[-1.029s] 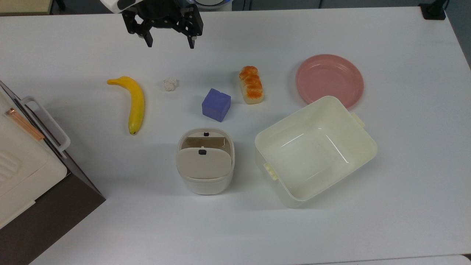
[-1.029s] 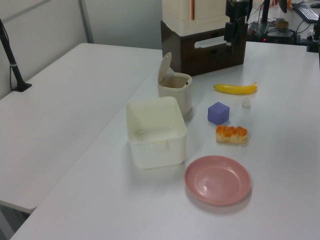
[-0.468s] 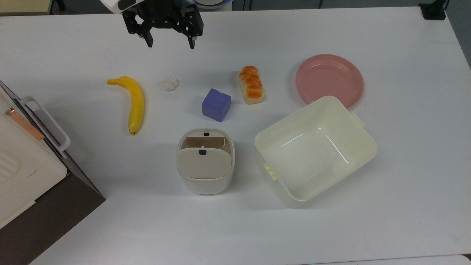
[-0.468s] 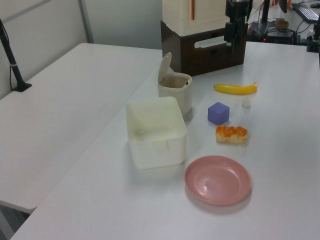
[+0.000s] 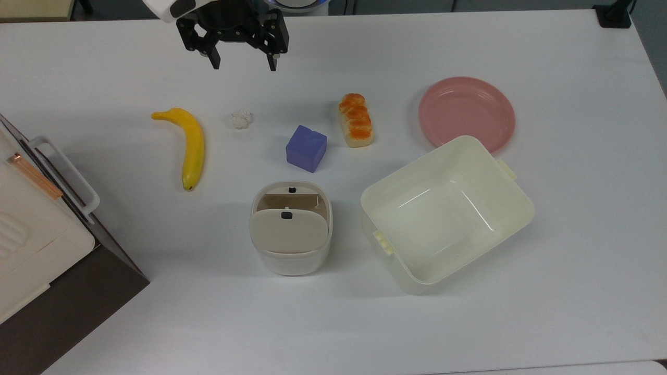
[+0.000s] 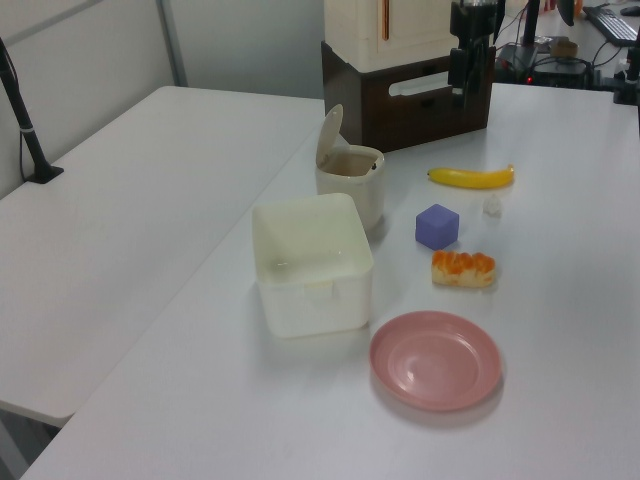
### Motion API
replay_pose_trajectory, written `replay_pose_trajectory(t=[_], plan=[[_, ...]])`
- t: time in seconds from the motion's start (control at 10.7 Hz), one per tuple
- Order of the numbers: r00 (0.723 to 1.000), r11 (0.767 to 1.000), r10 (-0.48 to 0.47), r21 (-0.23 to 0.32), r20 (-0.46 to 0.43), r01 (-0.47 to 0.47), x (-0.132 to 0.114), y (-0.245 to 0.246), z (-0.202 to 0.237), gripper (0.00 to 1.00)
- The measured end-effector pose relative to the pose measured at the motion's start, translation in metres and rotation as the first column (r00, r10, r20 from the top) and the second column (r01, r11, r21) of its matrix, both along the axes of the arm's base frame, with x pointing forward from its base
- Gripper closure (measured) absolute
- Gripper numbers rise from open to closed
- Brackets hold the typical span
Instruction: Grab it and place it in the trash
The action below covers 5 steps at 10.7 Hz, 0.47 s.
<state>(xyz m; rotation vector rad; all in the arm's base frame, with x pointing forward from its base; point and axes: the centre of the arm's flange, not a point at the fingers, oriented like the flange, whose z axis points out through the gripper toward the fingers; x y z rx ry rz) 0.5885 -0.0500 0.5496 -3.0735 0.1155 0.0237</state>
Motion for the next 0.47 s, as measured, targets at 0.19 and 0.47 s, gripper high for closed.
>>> replay_pose_trajectory(t=[0.19,0.47], plan=[[1.000,1.000,0.007,0.000,-0.008,-0.007,0.0017,0.0040,-0.0044,0.07],[1.000,1.000,0.009,0.001,-0.009,-0.009,0.0021,0.0052,-0.0052,0.00]])
